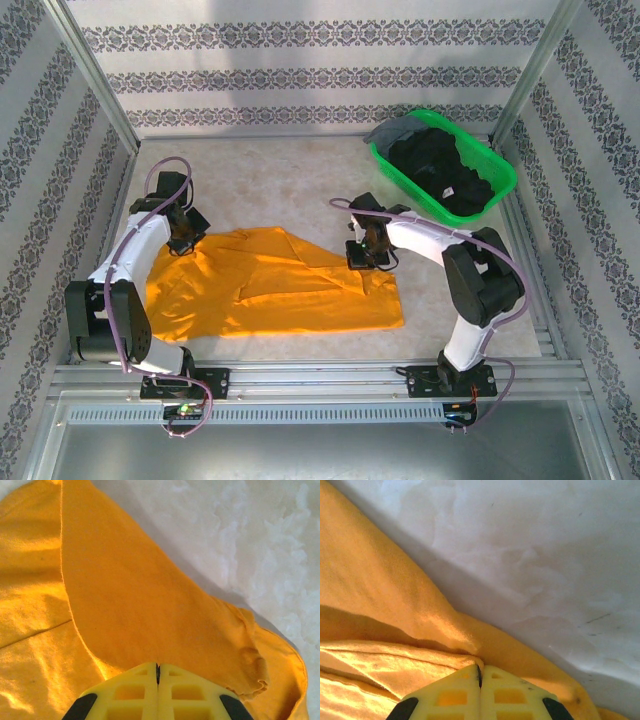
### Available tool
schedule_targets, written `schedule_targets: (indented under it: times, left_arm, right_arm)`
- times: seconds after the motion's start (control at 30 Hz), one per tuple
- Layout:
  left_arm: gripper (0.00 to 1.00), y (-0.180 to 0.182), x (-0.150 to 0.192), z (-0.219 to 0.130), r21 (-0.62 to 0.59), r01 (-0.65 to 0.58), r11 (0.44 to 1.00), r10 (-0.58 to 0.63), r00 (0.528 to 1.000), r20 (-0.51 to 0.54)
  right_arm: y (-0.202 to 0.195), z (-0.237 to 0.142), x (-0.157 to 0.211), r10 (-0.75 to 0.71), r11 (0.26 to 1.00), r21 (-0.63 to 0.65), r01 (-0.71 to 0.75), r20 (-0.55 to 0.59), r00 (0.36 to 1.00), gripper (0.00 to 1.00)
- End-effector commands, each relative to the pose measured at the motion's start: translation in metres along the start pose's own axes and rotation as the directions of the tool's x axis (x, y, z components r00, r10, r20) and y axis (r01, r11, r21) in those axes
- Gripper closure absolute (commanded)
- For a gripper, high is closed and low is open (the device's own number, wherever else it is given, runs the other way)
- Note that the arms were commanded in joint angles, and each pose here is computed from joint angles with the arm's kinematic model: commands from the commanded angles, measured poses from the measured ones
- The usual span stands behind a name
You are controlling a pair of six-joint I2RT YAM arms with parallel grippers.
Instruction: Fold and stack the t-shirts
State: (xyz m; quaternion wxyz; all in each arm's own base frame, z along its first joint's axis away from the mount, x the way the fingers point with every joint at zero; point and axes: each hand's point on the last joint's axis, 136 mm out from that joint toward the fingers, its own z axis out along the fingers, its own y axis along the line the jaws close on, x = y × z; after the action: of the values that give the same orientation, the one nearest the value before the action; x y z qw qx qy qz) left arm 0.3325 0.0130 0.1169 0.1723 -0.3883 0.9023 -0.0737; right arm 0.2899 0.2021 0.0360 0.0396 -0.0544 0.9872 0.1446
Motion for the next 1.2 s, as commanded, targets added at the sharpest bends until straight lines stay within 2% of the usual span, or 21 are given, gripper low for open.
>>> schedule_targets:
  times: [0.0, 0.33, 0.6, 0.7, 0.97, 1.17]
  left_arm:
    - [1.0, 0.002, -0.001, 0.001, -0.01, -0.003, 1.0, 0.003, 1.0, -0.014]
    - [1.0, -0.016, -0.03, 0.002, 0.025, -0.004, 1.0, 0.004, 1.0, 0.009]
    - [1.0, -0.044, -0.066, 0.014, 0.095, -0.034, 0.995, 0.031, 0.999, 0.039]
    - [1.0, -0.044, -0.081, 0.02, 0.095, -0.028, 0.995, 0.023, 0.999, 0.05]
    - [1.0, -0.044, -0.11, 0.025, 0.126, -0.015, 0.992, 0.004, 0.997, 0.082]
    - [1.0, -0.04, -0.106, 0.018, 0.139, -0.01, 0.99, 0.0, 0.997, 0.077]
  right_arm:
    - [-0.002, -0.027, -0.015, -0.02, 0.999, 0.04, 0.017, 0.07, 0.997, 1.0]
    - [-0.026, -0.048, -0.062, 0.029, 0.997, 0.062, -0.038, 0.139, 0.99, 1.0]
    - [-0.049, -0.049, -0.121, 0.059, 0.994, 0.084, -0.076, 0.192, 0.98, 1.0]
    - [-0.06, -0.05, -0.14, 0.068, 0.99, 0.105, -0.092, 0.207, 0.976, 1.0]
    - [-0.093, -0.048, -0.159, 0.108, 0.976, 0.163, -0.146, 0.218, 0.97, 1.0]
    - [-0.087, -0.047, -0.162, 0.097, 0.983, 0.127, -0.129, 0.236, 0.967, 1.0]
